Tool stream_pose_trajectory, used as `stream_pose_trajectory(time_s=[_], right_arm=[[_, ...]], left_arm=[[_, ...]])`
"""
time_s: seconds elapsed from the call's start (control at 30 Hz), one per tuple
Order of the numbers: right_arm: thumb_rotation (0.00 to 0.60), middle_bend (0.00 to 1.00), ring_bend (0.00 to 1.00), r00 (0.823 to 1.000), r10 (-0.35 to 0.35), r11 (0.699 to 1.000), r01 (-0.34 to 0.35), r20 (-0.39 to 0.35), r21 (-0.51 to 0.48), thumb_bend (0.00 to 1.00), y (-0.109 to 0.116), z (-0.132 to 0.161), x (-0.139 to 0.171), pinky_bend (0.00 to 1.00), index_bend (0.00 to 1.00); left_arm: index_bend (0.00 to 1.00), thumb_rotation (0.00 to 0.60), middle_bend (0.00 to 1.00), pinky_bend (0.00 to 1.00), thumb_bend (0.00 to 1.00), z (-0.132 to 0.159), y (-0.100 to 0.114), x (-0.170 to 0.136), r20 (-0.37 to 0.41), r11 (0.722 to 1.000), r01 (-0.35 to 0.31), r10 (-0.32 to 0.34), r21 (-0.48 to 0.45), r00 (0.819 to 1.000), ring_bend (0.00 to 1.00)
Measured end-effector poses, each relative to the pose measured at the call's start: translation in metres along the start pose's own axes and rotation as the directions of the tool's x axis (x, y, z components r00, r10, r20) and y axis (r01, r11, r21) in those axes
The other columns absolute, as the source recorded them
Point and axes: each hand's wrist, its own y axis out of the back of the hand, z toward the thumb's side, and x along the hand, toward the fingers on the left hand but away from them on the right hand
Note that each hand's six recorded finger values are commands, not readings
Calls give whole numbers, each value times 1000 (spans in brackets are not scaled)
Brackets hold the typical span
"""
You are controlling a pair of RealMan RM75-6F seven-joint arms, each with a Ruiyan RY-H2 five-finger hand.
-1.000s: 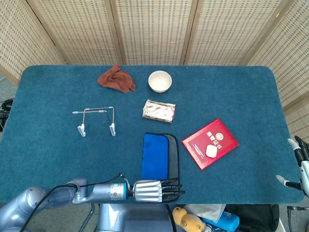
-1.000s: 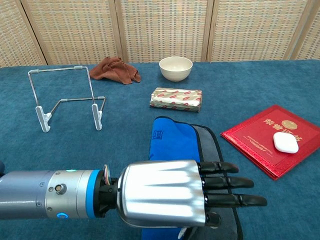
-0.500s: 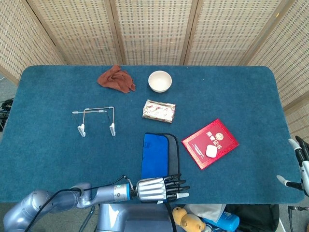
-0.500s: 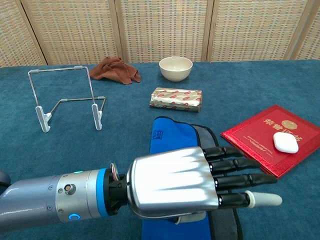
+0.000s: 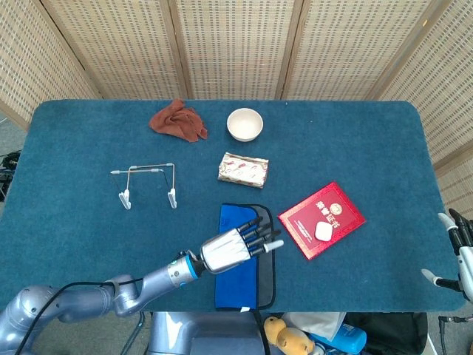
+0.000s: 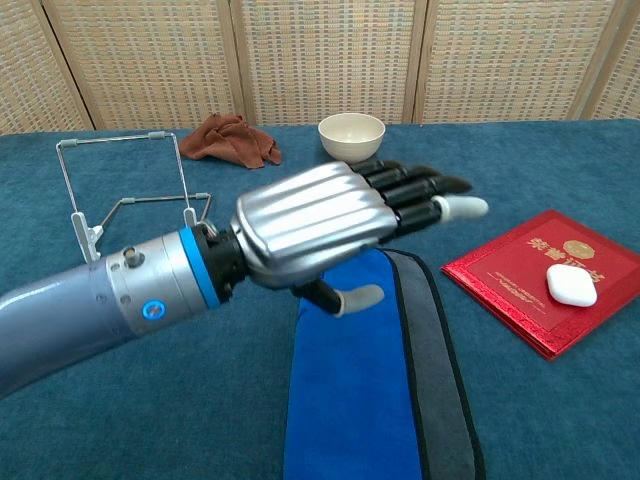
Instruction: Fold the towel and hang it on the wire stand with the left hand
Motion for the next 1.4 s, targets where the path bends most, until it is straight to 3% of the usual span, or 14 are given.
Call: stream_pose_trajectory(time_s=[0.17,0.43,1.13,1.23,1.4], right_arm=[[600,0,0,1000,6,1000,-6,-2,6,0,-2,1,-1,0,0],[600,0,0,1000,16,1000,-16,4,12,0,-5,1,-4,0,0],[600,0,0,999,25,1000,-25,26,6,0,-6,-5,-8,0,0],[600,0,0,999,26,1000,-26,29,3,0,-6,-6,-9,0,0],[600,0,0,999,27,1000,-27,27,4,0,-6,-5,-9,0,0]], left_arm=[[0,600,0,92,395,-42,1,0,-155,996,79,-84,-39,984,0],[0,600,0,92,393,-89,-10,1,-323,985,152,-172,-86,931,0],[0,600,0,113,372,-96,-41,25,-453,961,175,-257,-215,854,6],[4,600,30,155,344,-97,-47,24,-453,956,214,-285,-202,845,82],[58,600,330,385,274,-96,-57,23,-447,932,284,-358,-225,820,422]])
